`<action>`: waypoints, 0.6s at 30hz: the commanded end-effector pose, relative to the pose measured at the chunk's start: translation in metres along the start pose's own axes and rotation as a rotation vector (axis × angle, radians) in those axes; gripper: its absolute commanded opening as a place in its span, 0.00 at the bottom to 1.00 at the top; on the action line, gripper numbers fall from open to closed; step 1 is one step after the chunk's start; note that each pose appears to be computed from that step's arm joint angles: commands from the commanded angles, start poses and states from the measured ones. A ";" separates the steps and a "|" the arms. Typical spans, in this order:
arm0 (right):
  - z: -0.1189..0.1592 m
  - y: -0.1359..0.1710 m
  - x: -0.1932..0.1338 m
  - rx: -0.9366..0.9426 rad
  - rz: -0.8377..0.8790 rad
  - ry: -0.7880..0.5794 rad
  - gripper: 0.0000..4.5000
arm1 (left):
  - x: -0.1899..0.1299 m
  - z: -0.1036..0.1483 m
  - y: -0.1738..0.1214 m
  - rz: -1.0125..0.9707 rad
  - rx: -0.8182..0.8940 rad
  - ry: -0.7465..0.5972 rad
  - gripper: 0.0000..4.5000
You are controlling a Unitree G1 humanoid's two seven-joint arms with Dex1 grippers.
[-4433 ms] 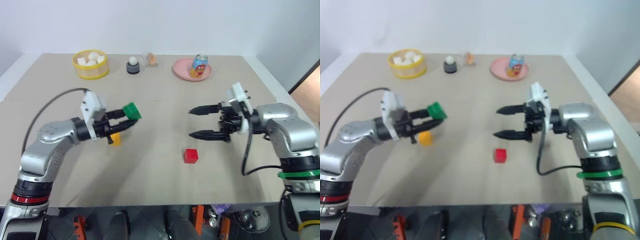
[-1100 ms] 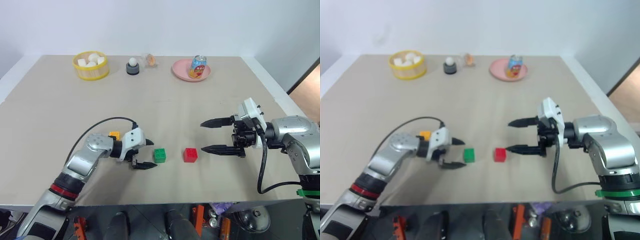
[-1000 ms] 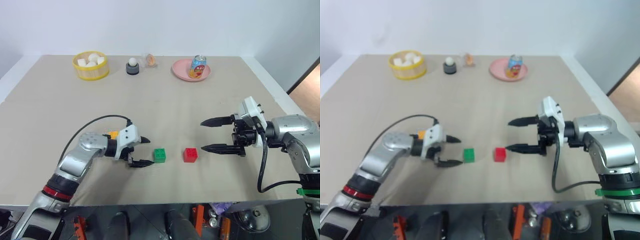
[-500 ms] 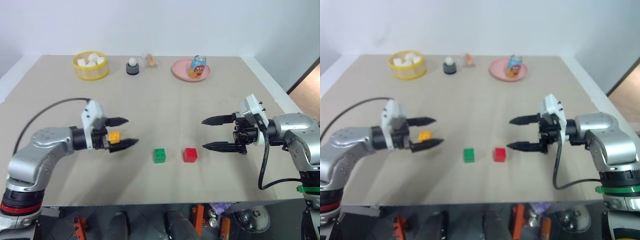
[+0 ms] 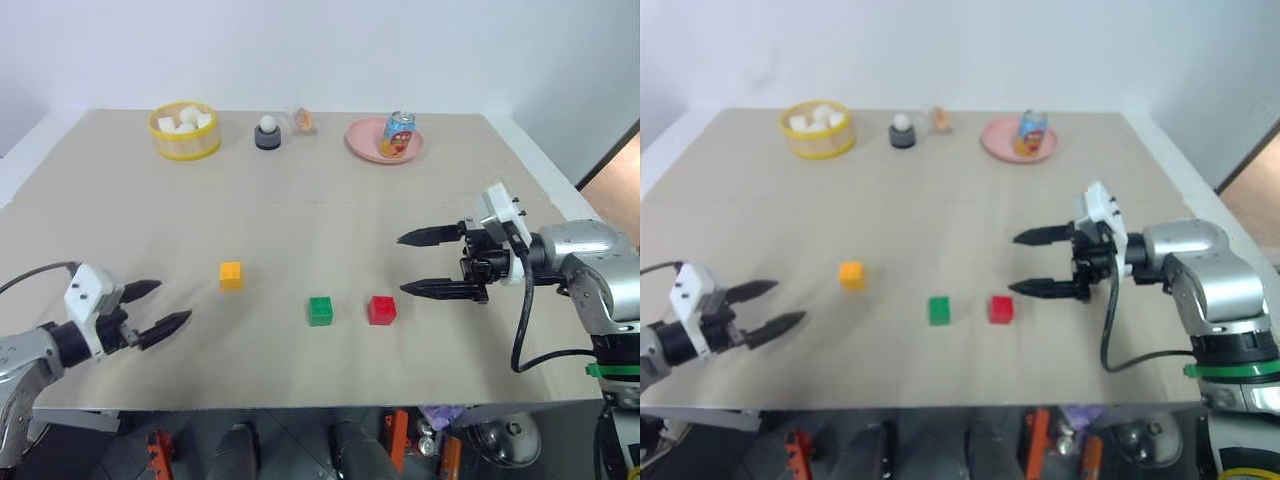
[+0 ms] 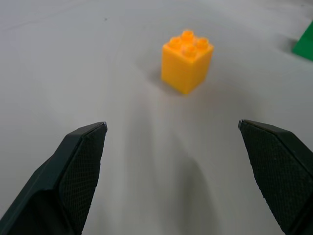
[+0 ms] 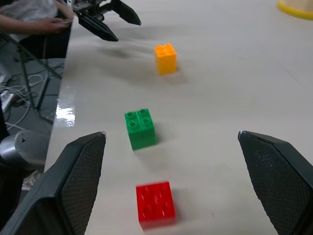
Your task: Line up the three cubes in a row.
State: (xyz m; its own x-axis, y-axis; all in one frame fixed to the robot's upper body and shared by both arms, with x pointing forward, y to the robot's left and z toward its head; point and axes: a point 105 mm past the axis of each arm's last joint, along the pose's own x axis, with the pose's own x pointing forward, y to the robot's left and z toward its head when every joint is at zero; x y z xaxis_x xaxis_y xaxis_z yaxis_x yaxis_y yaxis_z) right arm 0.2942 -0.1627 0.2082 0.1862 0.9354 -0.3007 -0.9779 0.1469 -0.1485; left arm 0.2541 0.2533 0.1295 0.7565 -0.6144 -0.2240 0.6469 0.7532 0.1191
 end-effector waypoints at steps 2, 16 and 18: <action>0.010 -0.003 -0.002 -0.046 0.000 -0.014 1.00 | 0.003 0.009 -0.002 -0.023 0.054 -0.060 0.99; 0.010 -0.001 0.000 -0.048 0.000 -0.018 1.00 | 0.052 0.002 0.000 -0.118 0.083 -0.051 0.99; 0.010 0.000 -0.001 -0.046 -0.004 -0.017 1.00 | 0.055 0.002 0.003 -0.114 0.081 -0.050 0.99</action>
State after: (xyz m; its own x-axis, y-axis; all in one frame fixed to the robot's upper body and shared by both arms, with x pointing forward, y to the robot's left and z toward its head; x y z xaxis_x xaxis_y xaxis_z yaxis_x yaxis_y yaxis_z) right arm 0.2969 -0.1599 0.2079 0.1803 0.9384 -0.2949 -0.9784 0.1403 -0.1517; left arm 0.2952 0.2201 0.1145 0.6739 -0.7101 -0.2038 0.7382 0.6586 0.1461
